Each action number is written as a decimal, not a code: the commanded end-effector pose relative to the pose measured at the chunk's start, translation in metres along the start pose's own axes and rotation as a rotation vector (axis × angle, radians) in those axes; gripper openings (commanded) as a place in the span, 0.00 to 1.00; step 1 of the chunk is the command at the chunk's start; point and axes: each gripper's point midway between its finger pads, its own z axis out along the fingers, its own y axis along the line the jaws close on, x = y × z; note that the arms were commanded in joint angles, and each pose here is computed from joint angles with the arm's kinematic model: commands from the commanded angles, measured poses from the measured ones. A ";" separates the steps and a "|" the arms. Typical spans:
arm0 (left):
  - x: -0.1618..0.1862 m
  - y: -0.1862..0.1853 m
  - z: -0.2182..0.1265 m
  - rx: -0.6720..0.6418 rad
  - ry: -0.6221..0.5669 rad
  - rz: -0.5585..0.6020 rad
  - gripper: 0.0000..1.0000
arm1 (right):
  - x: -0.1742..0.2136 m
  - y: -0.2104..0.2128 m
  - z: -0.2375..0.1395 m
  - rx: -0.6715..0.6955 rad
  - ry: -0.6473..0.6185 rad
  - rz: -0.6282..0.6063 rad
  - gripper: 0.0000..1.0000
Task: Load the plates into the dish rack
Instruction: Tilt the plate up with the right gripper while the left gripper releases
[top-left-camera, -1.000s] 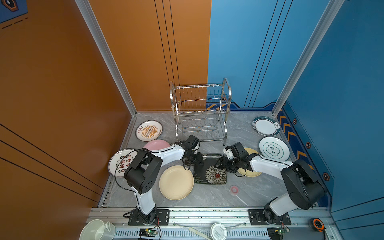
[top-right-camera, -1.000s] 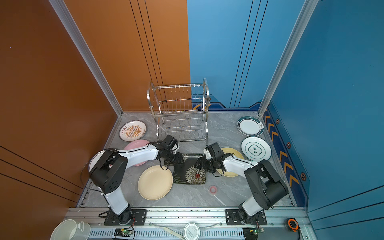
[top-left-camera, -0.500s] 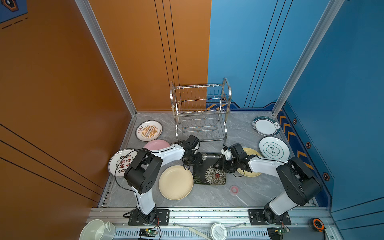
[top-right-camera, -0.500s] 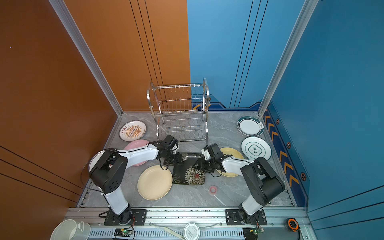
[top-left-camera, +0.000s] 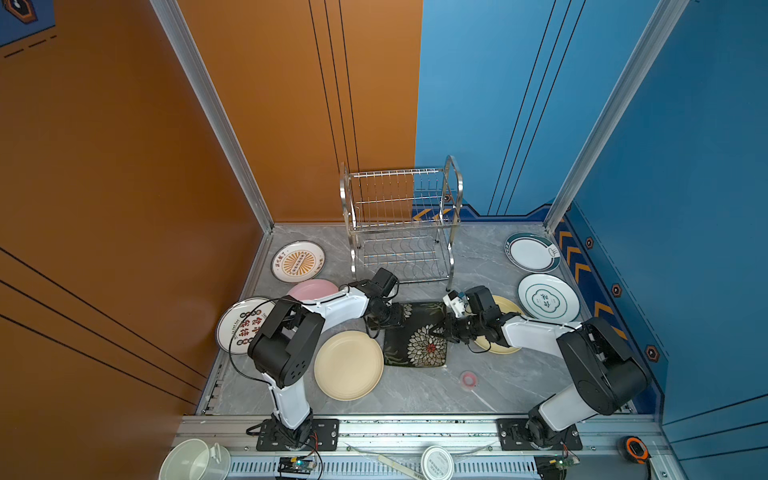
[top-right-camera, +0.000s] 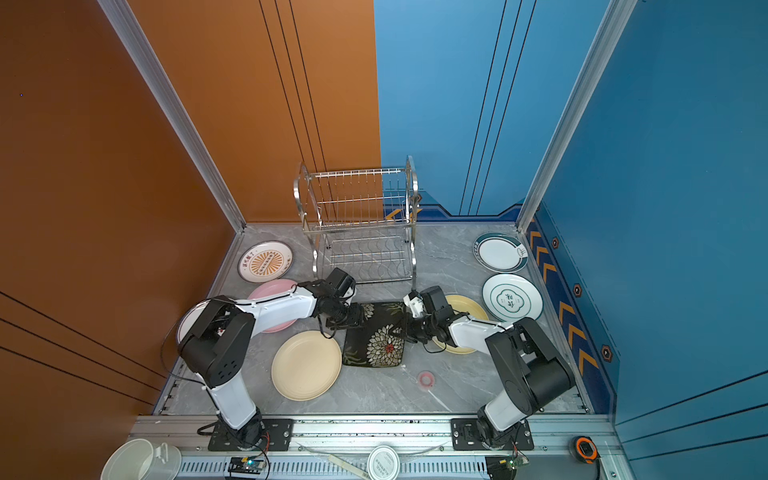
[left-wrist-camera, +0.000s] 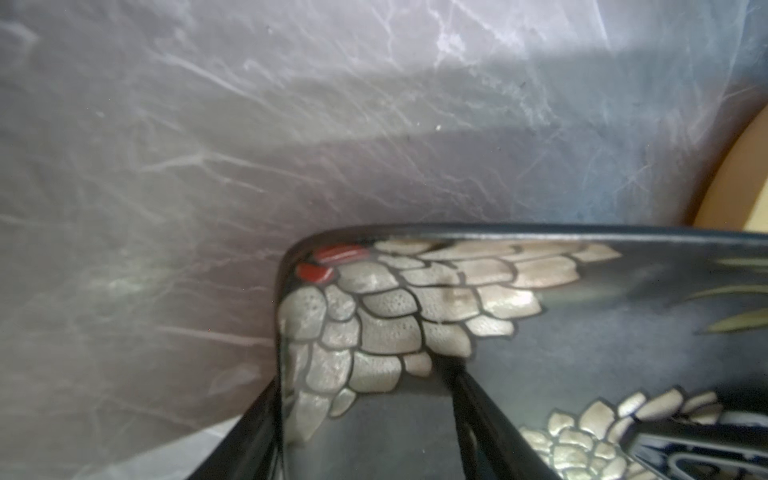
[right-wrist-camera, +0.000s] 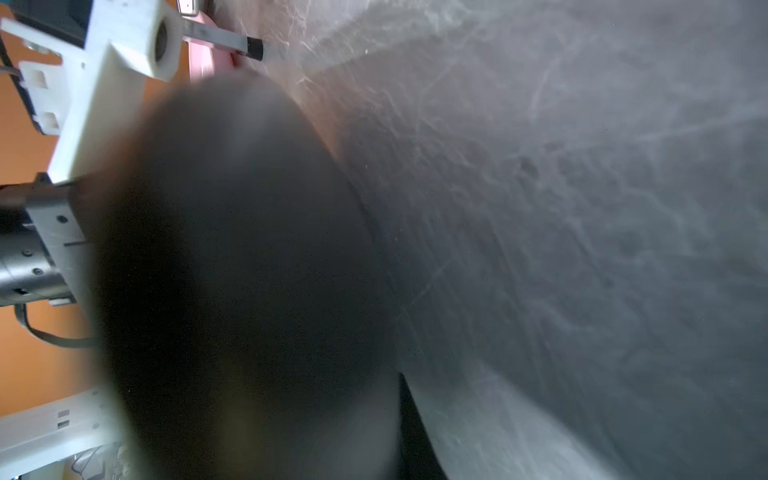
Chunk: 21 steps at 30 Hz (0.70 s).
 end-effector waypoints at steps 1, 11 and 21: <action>-0.005 -0.052 -0.011 0.168 0.003 0.056 0.66 | -0.003 0.001 0.001 0.009 -0.023 -0.034 0.00; -0.022 -0.063 -0.050 0.202 -0.100 0.073 0.82 | -0.010 0.005 -0.031 0.083 -0.127 -0.083 0.00; -0.029 -0.047 -0.100 0.189 -0.222 0.063 0.91 | -0.026 0.033 -0.103 0.199 -0.364 -0.146 0.00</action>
